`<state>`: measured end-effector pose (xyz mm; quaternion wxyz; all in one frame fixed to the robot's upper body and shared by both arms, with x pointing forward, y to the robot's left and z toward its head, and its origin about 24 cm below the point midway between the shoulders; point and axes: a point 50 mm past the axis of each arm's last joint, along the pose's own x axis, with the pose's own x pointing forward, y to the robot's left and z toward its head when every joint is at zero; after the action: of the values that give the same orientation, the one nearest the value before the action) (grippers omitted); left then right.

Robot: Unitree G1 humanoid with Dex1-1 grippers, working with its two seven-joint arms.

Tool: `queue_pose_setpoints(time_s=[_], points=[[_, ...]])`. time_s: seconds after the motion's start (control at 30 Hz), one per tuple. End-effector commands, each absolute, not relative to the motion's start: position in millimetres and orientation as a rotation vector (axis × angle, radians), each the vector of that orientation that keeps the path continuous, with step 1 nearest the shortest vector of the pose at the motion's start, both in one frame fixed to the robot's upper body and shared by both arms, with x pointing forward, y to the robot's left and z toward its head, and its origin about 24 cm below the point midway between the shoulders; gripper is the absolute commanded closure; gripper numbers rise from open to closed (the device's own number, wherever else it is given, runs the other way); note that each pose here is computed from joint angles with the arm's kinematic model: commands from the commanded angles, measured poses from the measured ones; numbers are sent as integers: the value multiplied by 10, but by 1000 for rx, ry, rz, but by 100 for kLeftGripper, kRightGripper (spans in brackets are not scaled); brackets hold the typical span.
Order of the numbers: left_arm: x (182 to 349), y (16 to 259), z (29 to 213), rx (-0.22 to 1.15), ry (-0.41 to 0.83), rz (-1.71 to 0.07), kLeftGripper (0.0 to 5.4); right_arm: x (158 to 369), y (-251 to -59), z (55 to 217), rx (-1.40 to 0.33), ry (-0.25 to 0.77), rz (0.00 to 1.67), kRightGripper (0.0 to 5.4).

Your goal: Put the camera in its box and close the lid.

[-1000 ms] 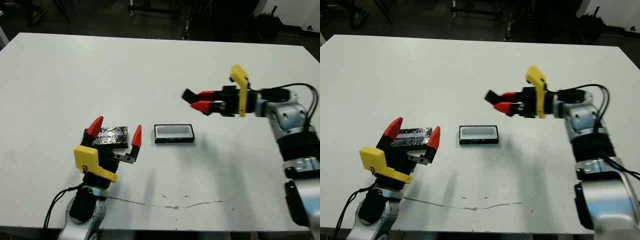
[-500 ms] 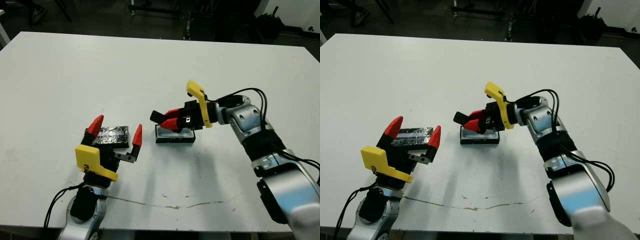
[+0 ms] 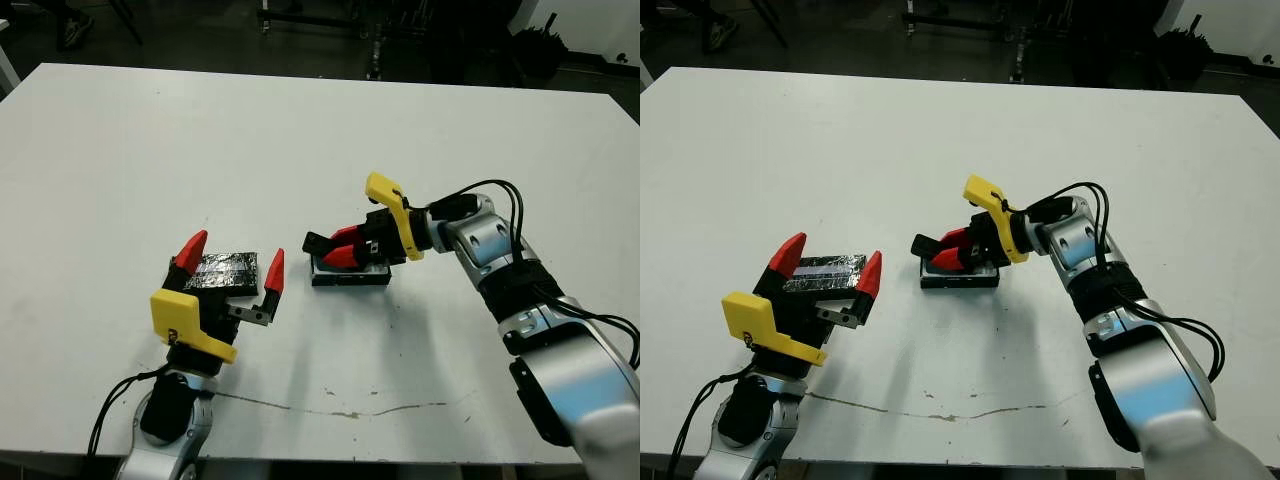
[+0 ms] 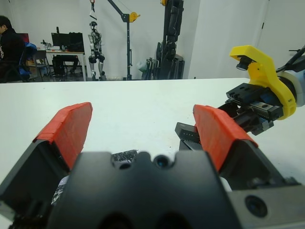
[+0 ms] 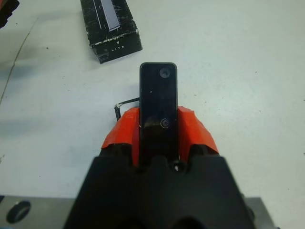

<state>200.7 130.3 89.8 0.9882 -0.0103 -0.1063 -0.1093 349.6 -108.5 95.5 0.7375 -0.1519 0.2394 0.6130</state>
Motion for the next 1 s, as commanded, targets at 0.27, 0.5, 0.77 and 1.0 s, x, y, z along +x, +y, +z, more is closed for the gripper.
queue_pose_setpoints(time_s=[0.27,0.5,0.77,1.0], points=[[1992,1309,878,-17,-201,-212,0,3445,-1277,810,-366,609,1371,372],[1985,1307,865,-15,-198,-210,0,3391,-1416,686,-353,654,1385,372],[1972,1315,870,-33,-195,-211,0,3344,-1581,581,-376,721,1336,372],[1974,1317,869,-29,-195,-208,0,3320,-1693,595,-402,716,1331,372]])
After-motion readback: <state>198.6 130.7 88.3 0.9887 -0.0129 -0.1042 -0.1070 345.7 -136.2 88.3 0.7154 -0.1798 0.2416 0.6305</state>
